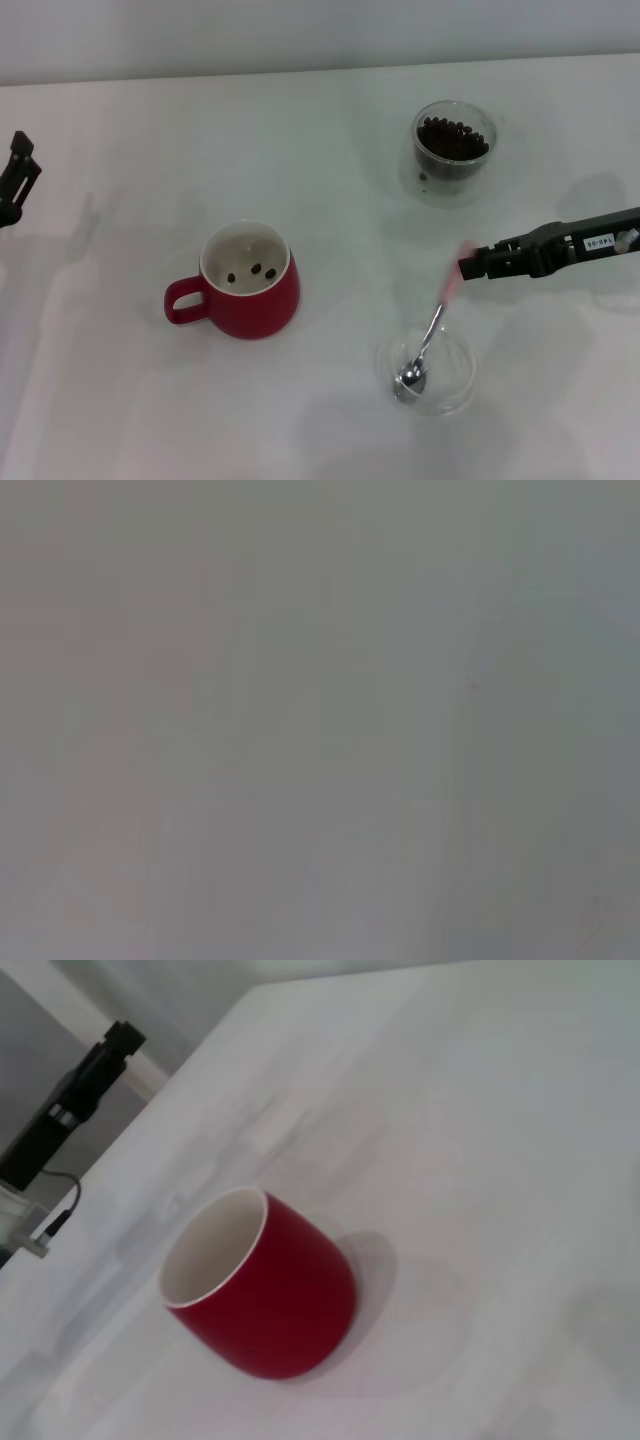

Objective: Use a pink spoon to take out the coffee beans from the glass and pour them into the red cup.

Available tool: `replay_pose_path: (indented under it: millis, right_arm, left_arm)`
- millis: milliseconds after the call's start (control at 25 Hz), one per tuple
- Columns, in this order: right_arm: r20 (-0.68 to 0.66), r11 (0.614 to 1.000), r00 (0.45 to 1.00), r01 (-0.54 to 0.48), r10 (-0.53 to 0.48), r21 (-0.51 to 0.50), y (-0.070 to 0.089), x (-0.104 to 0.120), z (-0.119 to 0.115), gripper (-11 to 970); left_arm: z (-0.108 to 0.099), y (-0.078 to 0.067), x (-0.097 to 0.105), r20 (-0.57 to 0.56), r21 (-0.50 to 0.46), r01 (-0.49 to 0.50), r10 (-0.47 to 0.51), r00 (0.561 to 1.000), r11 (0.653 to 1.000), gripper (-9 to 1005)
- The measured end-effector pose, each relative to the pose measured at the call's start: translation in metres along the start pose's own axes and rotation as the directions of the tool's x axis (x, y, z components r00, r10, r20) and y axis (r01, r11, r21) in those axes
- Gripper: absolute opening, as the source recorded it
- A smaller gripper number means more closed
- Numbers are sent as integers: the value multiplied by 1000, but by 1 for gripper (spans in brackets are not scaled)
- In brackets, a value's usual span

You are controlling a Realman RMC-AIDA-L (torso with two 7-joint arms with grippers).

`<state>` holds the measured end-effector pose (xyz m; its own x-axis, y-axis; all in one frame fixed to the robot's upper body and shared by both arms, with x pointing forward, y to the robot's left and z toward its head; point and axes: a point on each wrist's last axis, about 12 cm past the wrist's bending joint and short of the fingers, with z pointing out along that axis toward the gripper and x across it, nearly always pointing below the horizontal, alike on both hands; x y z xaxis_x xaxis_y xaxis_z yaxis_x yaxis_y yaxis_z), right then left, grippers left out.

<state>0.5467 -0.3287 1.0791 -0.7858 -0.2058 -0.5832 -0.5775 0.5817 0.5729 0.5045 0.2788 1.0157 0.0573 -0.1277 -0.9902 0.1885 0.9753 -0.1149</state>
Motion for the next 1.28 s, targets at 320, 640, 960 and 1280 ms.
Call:
replay_pose_path:
  millis: [320,640,960,1280]
  right_arm:
    - [-14,1000,1000,-2,2,7,0,-3,4,321]
    - [136,1000,991,-14,10,26,-4,-9,-11,391]
    - [514,988,849,59,-125,143,-9,6,-35,443]
    - [680,869,573,126,-457,478,-11,24,-27,495]
  left_arm:
    - [1,0,0,2,-5,3,-3,1000,1000,891]
    - [2,0,-1,6,-2,2,-2,1000,1000,891]
    - [0,1,-1,3,-6,0,0,1000,1000,892]
    - [-2,4,1,-8,-14,-7,7,1000,1000,892]
